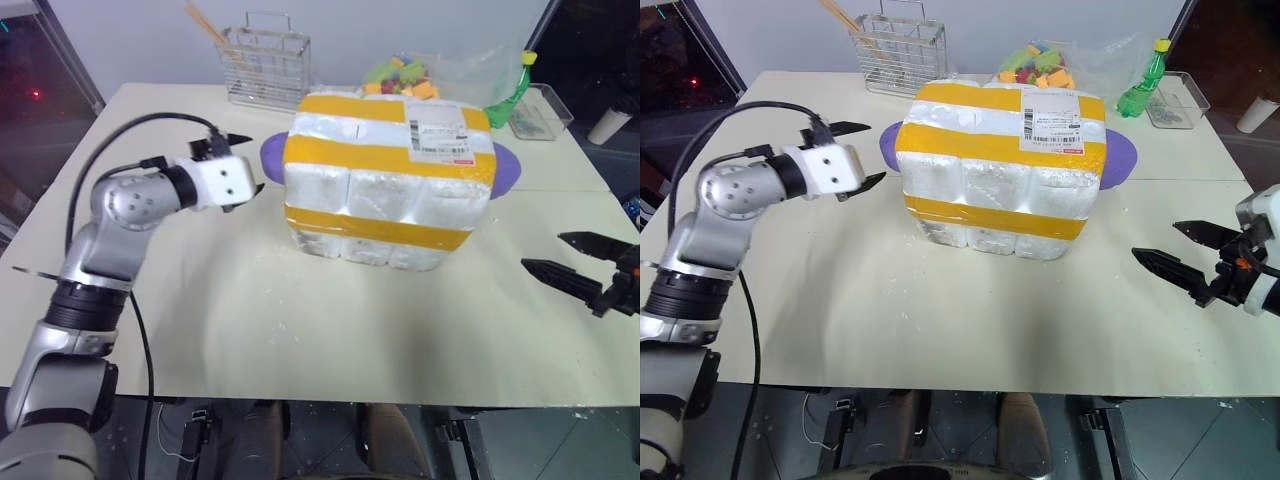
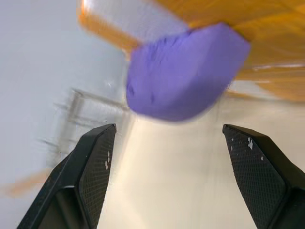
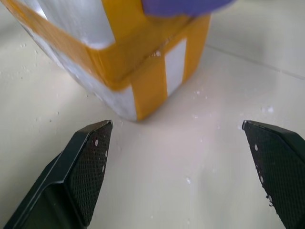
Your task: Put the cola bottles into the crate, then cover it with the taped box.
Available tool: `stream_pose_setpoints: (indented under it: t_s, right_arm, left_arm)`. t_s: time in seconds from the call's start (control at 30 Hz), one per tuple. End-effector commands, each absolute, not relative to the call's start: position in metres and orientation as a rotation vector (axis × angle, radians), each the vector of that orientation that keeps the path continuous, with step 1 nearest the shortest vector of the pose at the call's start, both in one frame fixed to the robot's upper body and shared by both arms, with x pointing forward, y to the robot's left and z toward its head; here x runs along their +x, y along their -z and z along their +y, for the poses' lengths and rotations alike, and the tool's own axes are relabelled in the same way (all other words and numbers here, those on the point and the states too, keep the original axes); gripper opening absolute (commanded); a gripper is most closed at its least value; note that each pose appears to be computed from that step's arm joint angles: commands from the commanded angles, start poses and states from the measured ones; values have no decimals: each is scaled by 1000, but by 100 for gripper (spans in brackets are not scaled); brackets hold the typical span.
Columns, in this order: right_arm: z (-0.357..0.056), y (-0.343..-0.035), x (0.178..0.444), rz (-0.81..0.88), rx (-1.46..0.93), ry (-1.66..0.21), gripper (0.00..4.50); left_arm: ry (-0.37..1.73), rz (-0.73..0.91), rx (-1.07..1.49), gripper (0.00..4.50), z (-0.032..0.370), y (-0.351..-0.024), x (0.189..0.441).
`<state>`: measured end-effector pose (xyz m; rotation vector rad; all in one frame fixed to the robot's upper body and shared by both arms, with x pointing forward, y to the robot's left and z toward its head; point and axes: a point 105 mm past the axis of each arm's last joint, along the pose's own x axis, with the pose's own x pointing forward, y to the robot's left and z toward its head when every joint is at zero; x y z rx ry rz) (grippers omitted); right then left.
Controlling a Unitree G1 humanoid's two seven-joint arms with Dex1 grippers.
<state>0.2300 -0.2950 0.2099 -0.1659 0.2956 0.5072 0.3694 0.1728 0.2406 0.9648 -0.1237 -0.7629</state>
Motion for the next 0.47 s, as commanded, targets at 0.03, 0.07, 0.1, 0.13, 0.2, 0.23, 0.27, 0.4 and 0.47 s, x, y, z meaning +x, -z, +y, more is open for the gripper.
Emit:
stream_pose_setpoints:
  t_s: [0.03,0.07,0.1,0.13,0.2,0.23,0.27,0.4,0.47]
  right_arm:
    - [-303,-225,221,268,-218,-513,450]
    - [-303,-225,219,273,-221,-533,450]
    - [-302,-225,217,277,-225,-552,450]
    - [-301,-226,216,280,-228,-573,450]
    - [-302,-226,216,288,-238,-599,450]
    - [-302,-227,217,295,-246,-610,450]
    - [-302,-228,218,298,-253,-620,450]
    - [-298,-235,222,283,-260,-664,450]
    - [-297,-238,226,271,-264,-667,450]
  left_arm:
    - [908,50,677,374,212,-261,344]
    - [992,115,639,374,220,-257,331]
    - [1057,160,611,374,226,-255,320]
    - [1102,230,567,374,234,-251,311]
    - [1158,294,498,374,243,-252,301]
    - [1143,295,459,374,247,-256,303]
    - [1125,295,425,374,251,-260,306]
    - [1132,289,380,374,253,-267,309]
    - [1142,281,389,374,250,-268,310]
